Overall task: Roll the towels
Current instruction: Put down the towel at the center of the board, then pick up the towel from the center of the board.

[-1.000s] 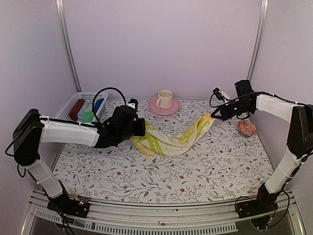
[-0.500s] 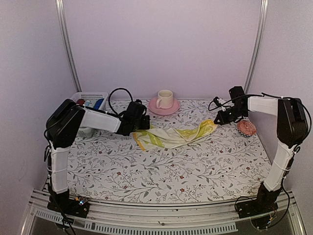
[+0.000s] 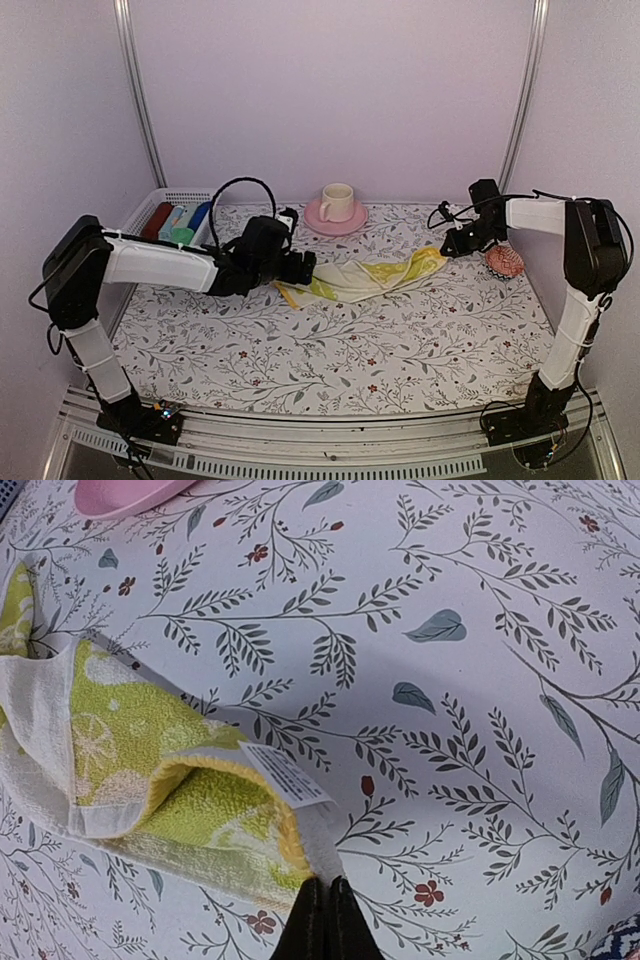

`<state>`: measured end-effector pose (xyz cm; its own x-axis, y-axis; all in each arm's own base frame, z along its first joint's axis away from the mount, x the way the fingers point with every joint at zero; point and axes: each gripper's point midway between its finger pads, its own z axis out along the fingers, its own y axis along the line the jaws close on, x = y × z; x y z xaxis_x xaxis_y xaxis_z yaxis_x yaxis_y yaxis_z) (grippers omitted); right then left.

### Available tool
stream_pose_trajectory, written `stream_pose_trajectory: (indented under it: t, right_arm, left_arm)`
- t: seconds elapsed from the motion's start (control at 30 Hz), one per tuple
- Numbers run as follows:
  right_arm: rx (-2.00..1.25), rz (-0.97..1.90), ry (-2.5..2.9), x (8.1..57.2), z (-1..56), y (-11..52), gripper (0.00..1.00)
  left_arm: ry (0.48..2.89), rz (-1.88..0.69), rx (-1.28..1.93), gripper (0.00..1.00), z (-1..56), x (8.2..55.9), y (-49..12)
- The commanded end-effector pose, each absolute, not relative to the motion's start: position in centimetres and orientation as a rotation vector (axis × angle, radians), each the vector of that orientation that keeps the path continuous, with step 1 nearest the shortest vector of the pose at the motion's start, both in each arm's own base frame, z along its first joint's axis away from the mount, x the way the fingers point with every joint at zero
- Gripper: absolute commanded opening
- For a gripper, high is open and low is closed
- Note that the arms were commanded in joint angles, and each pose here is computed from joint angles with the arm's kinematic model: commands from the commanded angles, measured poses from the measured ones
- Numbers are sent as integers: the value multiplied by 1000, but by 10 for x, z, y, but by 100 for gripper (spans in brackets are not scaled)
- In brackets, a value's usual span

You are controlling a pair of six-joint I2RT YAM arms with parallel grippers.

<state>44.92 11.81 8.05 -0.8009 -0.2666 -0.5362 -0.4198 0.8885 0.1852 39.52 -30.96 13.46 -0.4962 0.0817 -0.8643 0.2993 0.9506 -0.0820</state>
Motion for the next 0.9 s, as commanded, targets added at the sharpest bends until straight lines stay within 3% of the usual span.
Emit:
stream_pose_trajectory:
  t: [0.0, 0.27, 0.4, 0.67, 0.87]
  right_arm:
    - [-490, 360, 2544, 455, 77, 111, 8]
    - [-494, 304, 2527, 458, 84, 104, 42]
    - [-514, 292, 2488, 457, 99, 102, 52]
    - [-529, 317, 2439, 454, 117, 101, 60]
    - [-527, 340, 2406, 452, 131, 100, 61]
  left_arm:
    - [2147, -211, 605, 97, 94, 341, -322]
    - [2151, -193, 931, 97, 64, 301, -324]
    - [2101, -184, 1042, 96, 68, 295, -329]
    - [2072, -81, 1217, 91, 61, 295, -328]
    - [2099, -11, 1280, 80, 45, 304, -321]
